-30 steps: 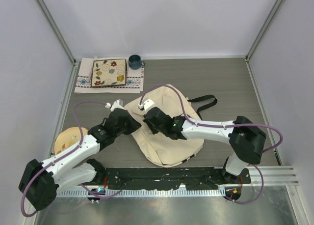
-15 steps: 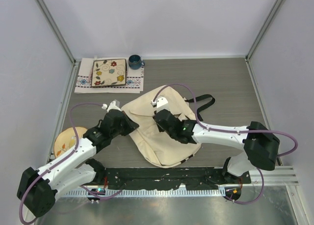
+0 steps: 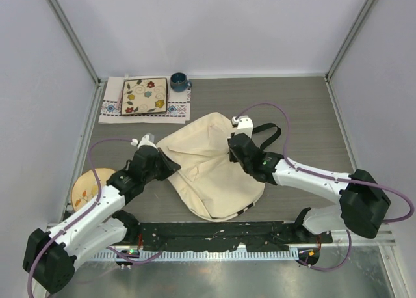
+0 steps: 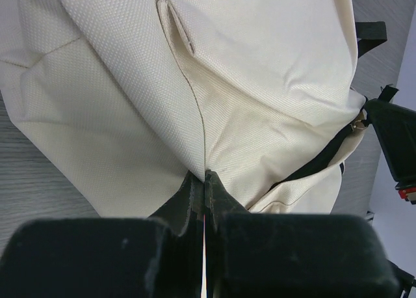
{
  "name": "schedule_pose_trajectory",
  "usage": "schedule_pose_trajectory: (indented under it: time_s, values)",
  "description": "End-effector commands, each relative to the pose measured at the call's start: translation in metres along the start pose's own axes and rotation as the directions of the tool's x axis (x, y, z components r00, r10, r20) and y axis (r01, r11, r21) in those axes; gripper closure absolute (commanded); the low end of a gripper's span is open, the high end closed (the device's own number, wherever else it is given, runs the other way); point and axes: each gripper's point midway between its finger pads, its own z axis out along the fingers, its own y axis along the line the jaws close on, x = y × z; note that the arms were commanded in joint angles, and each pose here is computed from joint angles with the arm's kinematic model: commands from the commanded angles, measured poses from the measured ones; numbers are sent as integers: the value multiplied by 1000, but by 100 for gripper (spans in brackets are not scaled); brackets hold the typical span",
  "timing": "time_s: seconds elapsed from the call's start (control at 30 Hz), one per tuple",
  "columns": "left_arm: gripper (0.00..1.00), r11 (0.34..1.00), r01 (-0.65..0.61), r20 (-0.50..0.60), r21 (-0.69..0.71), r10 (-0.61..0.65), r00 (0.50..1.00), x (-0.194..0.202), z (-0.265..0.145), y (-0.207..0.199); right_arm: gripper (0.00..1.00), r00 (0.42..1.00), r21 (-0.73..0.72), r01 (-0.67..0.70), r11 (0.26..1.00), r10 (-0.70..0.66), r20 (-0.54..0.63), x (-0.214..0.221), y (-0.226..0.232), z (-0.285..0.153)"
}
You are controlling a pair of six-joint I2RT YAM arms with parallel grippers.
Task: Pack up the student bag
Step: Zip the student bag at the center of the board.
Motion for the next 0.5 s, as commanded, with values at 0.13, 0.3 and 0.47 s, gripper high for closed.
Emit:
schedule_pose_trajectory:
  time_s: [0.13,0.3,0.47]
  values:
    - [100,999,-19,38,-33,20,999,-12,-3,14,99,995,146,-97,985,92,39,-8,-57,15]
    - [100,999,-12,39,-30,13,999,-14,-4,15,99,987,172,-161,972,160,22,2,-81,35]
    - [100,999,0,34,-39,1,999,-14,-6,22,99,973,114,-232,966,230,26,-3,-81,36]
